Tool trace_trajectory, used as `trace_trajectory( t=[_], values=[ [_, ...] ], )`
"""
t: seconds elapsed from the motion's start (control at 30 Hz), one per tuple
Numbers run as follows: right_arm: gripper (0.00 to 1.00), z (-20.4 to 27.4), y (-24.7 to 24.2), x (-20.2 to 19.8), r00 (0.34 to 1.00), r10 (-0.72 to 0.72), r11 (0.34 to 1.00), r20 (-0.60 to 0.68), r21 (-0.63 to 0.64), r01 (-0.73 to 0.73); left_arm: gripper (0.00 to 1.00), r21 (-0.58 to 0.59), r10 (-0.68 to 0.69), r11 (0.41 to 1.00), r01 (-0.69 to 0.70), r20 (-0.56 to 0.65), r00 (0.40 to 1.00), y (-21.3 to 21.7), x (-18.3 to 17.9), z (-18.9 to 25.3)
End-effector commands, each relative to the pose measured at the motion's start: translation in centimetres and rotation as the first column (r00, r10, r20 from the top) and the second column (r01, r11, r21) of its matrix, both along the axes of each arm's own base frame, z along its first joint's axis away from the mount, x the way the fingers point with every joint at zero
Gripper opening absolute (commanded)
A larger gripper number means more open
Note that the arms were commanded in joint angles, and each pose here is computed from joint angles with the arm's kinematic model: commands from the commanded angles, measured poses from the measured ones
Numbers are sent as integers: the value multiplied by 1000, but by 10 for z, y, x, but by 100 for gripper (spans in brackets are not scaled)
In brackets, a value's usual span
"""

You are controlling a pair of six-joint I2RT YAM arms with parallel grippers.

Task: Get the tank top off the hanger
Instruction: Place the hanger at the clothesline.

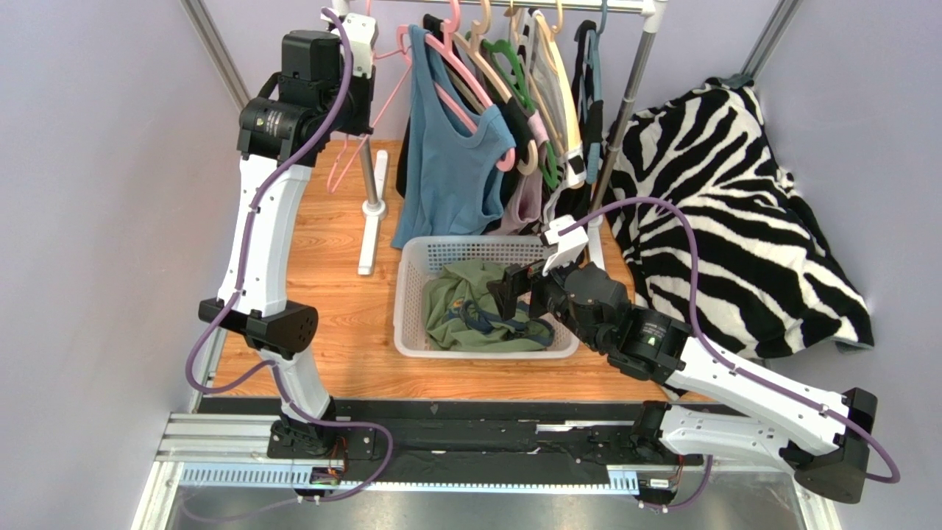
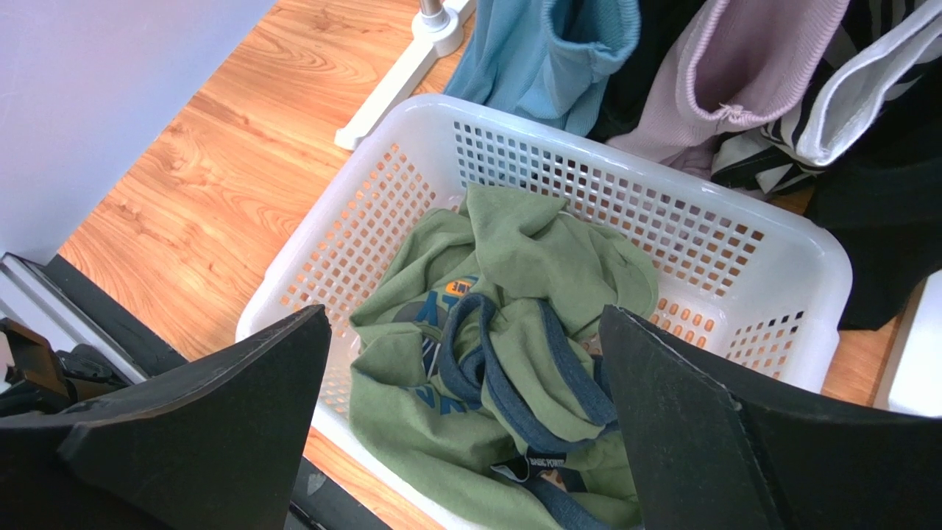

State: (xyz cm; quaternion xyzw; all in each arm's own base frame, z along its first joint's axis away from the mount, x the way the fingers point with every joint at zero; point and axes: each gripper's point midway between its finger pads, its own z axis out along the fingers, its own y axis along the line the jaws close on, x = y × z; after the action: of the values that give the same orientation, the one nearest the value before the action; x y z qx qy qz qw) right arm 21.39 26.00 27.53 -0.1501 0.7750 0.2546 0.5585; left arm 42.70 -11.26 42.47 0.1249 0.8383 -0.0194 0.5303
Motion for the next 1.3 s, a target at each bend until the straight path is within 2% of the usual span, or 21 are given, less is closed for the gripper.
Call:
trace_trajectory(
  t=[0.0,0.13,0.17,0.23,0.33,0.37,0.73,1.0,1.27],
  values=[
    [97,6,0,-3,1000,9,1000,-1,2,-9,0,-71,-35,997,39,70,997,-4,-19,31],
    [96,5,2,-3,1000,15,1000,-1,0,-15,0,-81,-65,994,74,101,993,-3,-41,40],
    [96,6,2,-4,1000,17,1000,1,2,-17,0,-86,-70,993,83,150,986,-1,-48,54],
    [95,7,4,-3,1000,20,1000,3,4,-20,0,-84,-67,993,81,168,984,1,-49,57],
    [95,12,5,-4,1000,27,999,4,19,-27,0,-47,-41,998,51,188,981,8,-44,65],
    [94,12,6,-5,1000,31,999,2,19,-31,0,-34,-37,999,43,151,988,7,-36,53],
    [91,20,1,-10,999,37,998,0,54,-37,0,11,5,1000,-7,169,986,11,-8,50],
    [87,18,0,-12,999,37,998,-6,55,-37,0,2,39,999,-40,221,974,22,10,60],
    [85,17,-2,-12,999,32,998,-10,49,-32,0,61,56,996,-65,131,990,25,24,25]
  ],
)
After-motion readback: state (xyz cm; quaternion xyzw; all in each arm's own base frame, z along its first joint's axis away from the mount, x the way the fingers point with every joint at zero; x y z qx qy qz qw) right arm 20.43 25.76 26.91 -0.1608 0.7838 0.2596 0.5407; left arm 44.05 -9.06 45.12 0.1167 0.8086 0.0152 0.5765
